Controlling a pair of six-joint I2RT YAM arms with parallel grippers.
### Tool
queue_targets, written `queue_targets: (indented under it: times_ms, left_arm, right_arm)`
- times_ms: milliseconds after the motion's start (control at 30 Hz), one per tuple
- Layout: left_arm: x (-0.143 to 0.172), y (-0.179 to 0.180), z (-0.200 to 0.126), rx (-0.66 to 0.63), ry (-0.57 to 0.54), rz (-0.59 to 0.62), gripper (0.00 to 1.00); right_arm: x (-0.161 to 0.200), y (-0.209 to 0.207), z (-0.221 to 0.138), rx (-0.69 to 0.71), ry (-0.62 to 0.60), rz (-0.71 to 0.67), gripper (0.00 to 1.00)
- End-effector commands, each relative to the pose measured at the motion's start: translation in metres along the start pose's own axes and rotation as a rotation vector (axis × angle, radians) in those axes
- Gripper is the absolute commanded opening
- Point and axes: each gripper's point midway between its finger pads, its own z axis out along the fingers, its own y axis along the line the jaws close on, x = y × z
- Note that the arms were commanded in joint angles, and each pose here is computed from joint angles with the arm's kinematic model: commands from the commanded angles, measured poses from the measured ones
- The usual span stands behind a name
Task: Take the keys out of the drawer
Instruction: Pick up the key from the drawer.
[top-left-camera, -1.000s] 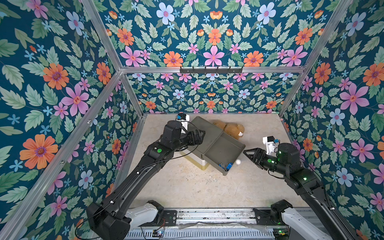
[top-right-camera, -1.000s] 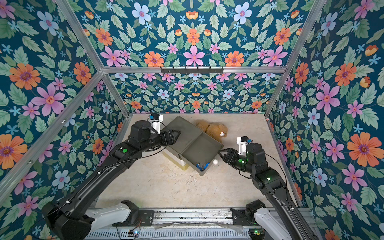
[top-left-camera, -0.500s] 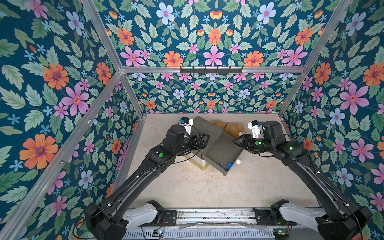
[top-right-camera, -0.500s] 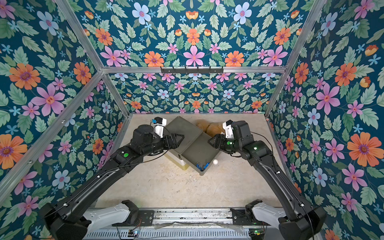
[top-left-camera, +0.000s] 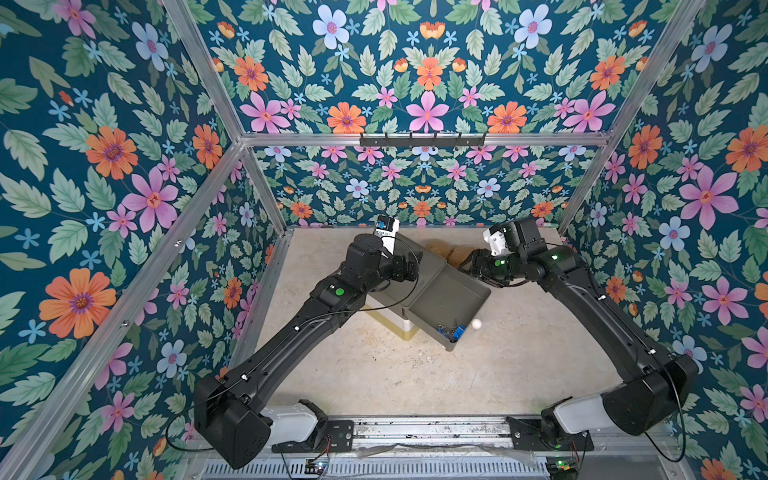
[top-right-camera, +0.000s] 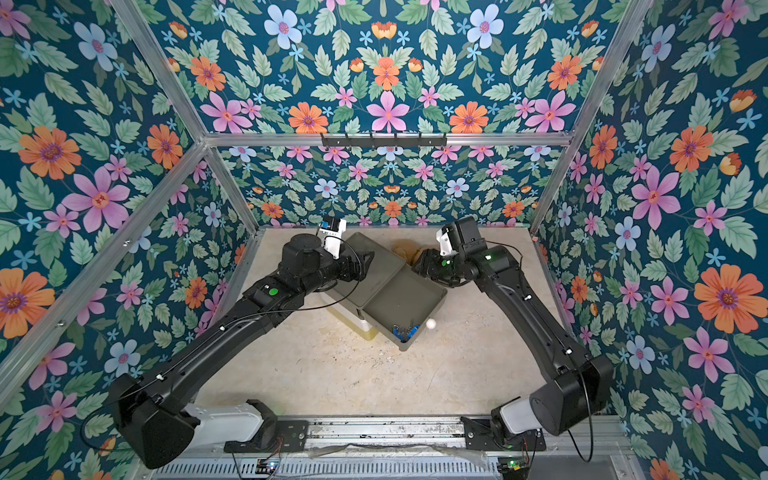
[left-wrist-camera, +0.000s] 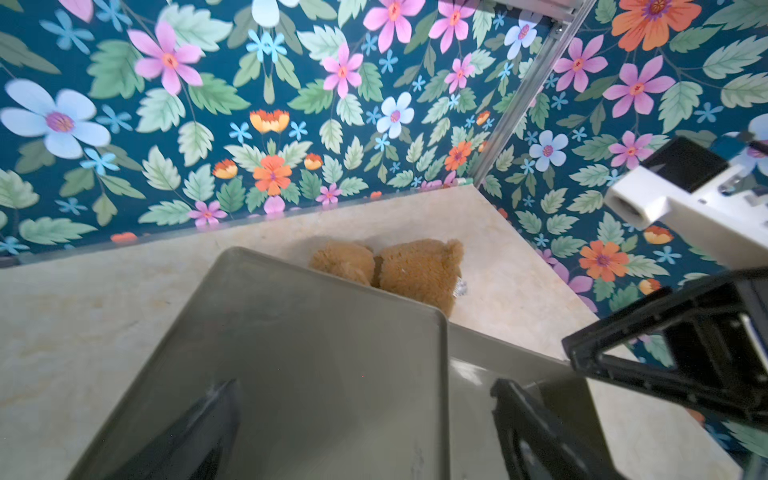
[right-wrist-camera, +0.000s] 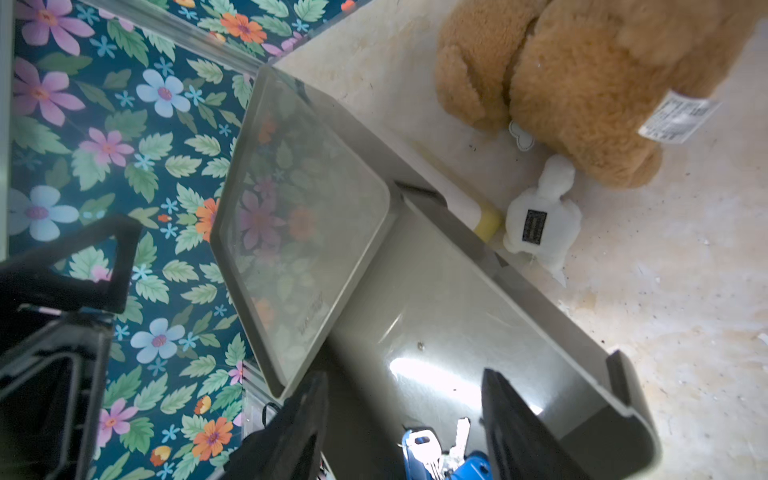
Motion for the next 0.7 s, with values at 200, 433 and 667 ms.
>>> queue_targets:
  times_ms: [200,433,667]
  left_arm:
    - [-0.012,0.031,-0.016,-0.158,-0.146,0.020,0.99]
    - [0.005,0.057,-0.018,-0.254,-0.128,0.129,0.99]
    - [0.008,0.069,-0.009,-0.230,-0.101,0.120,0.99]
  right_arm:
    - [0.023,0.018,0.011,0.025,0.193,0.138,0.59]
    - [0.061,0.004,0.029,0.192,0.381,0.084,0.53]
    - [0.088,-0.012,0.024,0.284,0.466,0.106,0.47]
